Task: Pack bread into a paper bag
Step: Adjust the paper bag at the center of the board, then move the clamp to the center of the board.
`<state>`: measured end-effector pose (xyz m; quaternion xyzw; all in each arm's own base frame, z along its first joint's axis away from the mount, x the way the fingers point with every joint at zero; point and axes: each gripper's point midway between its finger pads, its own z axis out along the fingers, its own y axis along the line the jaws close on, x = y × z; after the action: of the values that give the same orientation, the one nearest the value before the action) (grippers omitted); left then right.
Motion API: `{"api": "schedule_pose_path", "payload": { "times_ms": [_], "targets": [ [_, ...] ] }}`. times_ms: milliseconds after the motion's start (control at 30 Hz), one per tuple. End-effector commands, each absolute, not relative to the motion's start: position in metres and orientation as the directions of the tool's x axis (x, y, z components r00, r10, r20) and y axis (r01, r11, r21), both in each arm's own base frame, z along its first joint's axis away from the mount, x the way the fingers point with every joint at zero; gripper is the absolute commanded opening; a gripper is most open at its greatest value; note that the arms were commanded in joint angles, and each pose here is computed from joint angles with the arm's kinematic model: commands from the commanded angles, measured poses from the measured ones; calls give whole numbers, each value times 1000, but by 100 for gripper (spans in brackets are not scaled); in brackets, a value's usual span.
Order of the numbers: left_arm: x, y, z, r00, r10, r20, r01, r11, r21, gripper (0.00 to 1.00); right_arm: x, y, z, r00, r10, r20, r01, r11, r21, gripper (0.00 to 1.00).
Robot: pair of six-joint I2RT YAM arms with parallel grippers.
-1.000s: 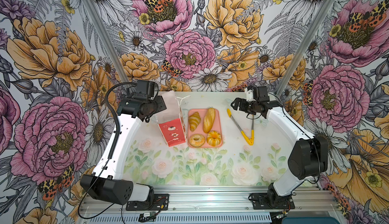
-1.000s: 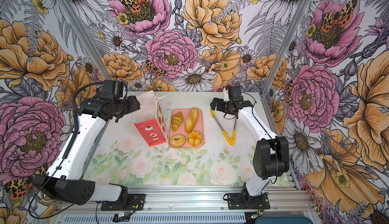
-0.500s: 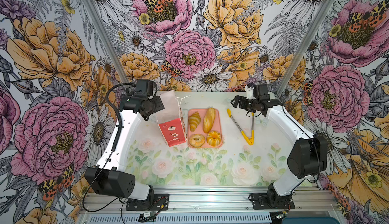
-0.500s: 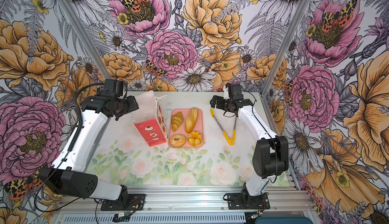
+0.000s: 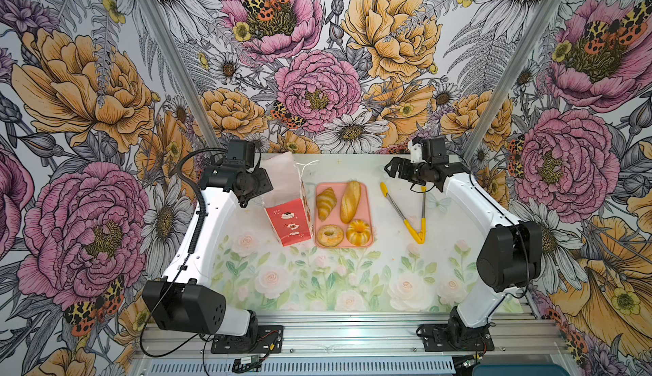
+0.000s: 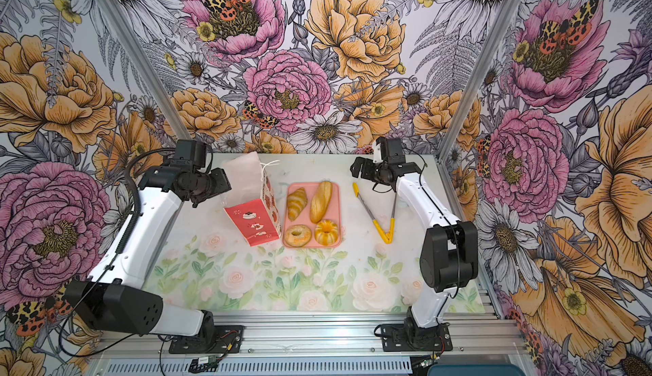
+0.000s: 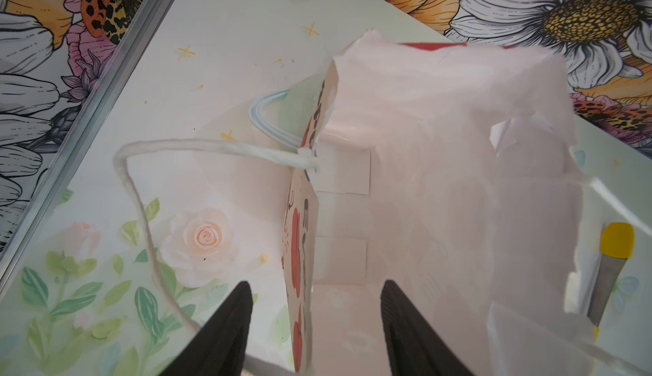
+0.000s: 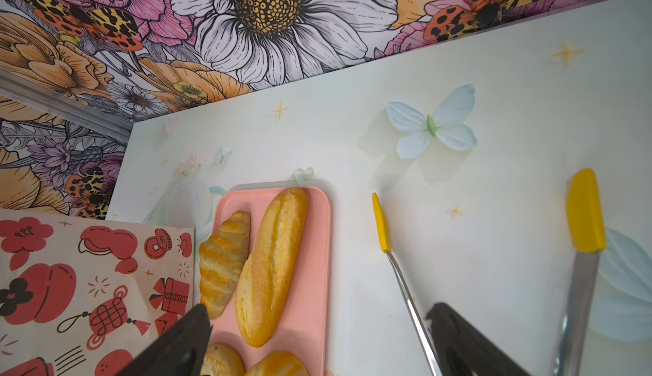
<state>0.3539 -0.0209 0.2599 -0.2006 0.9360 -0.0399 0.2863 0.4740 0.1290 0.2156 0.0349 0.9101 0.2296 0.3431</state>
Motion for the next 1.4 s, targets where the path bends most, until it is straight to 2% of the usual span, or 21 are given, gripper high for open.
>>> {"api": "schedule_pose_path", "payload": {
  "times_ms": [0, 133, 267, 400, 633, 833, 1100, 1367],
  "targets": [
    [363, -22, 253, -761, -391, -518, -335, 920, -203, 61, 478, 133, 219, -758, 229, -611, -98, 886, 454, 99],
    [366, -24, 243, -781, -384, -492, -327, 923, -201, 35, 474, 129, 206, -772, 236, -591, -69, 892, 446, 99],
    [369, -25, 239, -795, -371, -479, -312, 928, -202, 26, 471, 119, 189, -782, 287, -553, -6, 884, 467, 99],
    [370, -23, 236, -803, -365, -471, -304, 931, -204, 0, 466, 113, 180, -783, 304, -542, 15, 881, 472, 99],
    [373, -21, 241, -806, -349, -479, -284, 937, -206, 0, 460, 107, 160, -803, 314, -507, 55, 886, 461, 99],
    [376, -22, 248, -802, -338, -492, -263, 940, -218, 0, 455, 104, 114, -858, 317, -405, 121, 890, 439, 99],
    [377, -24, 245, -808, -339, -481, -260, 939, -225, 0, 434, 76, 65, -899, 306, -313, 223, 935, 276, 99],
    [378, -25, 243, -812, -338, -475, -257, 939, -228, 0, 418, 64, 85, -915, 238, -327, 185, 965, 184, 99]
  ]
}}
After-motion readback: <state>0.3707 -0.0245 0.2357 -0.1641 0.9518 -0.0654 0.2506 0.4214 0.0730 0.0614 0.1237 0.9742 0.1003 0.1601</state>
